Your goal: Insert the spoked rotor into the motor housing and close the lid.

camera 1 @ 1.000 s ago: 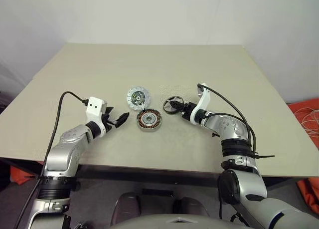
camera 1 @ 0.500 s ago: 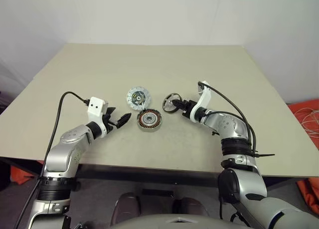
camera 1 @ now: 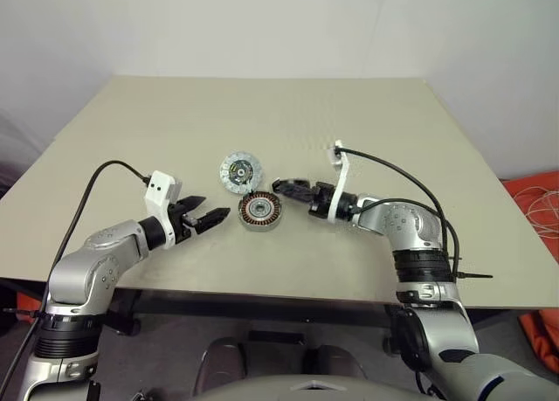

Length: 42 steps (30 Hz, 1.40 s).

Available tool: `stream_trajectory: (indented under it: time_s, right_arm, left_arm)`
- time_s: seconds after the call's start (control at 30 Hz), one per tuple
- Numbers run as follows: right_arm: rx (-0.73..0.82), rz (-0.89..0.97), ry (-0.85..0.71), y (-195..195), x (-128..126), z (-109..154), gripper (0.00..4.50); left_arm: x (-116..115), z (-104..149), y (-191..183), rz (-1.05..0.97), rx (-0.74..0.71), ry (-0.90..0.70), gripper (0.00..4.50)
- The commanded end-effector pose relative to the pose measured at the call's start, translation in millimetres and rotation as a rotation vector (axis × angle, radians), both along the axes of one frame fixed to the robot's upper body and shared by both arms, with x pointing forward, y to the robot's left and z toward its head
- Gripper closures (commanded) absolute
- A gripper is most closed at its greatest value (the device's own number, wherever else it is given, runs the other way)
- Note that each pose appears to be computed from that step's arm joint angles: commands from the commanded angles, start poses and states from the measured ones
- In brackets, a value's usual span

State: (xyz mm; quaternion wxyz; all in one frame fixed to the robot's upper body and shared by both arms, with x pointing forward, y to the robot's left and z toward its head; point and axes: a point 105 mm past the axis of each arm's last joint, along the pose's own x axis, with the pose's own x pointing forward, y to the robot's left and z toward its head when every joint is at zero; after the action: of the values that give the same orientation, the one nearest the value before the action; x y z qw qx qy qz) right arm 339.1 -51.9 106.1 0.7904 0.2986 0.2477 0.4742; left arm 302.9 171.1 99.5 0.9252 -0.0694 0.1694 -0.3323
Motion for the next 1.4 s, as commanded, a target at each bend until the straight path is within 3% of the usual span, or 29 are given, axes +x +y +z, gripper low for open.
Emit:
stream_trajectory:
  time_s: [0.03, 0.3, 0.57, 0.83, 0.93, 1.03, 1.23, 1.4]
  right_arm:
    - [-0.003, 0.024, -0.067, 9.1, 4.7, 16.9, 3.39]
    - [-0.097, -0.062, -0.110, -3.3, 20.8, 6.7, 3.39]
    - [-0.217, -0.185, -0.139, -48.2, 37.9, -3.0, 3.39]
    - [-0.254, -0.216, -0.068, -73.5, 29.0, -19.1, 3.39]
    - [-0.214, -0.226, -0.038, -73.5, 27.0, -17.2, 2.80]
    - [-0.140, -0.264, 0.046, -71.4, 28.3, -16.2, 1.84]
    - [-0.037, -0.287, 0.222, -64.4, 25.7, -20.1, 1.84]
    - [-0.090, -0.311, 0.300, -63.2, 19.8, -38.1, 1.84]
  left_arm:
    - [0.4, 6.9, -0.8, -0.010, 0.036, -0.044, 0.00]
    - [-0.2, 5.1, 0.3, 0.004, 0.045, -0.055, 0.00]
    - [1.6, 2.4, -4.6, 0.000, 0.050, -0.057, 0.00]
    - [2.3, 0.3, -6.9, -0.002, 0.051, -0.054, 0.00]
    - [1.4, -1.6, -6.6, -0.003, 0.060, -0.050, 0.00]
    - [0.8, -2.5, -6.2, -0.002, 0.064, -0.047, 0.00]
    - [0.2, -3.0, -3.9, 0.002, 0.074, -0.043, 0.00]
    - [-0.9, -3.8, -1.7, 0.007, 0.082, -0.041, 0.00]
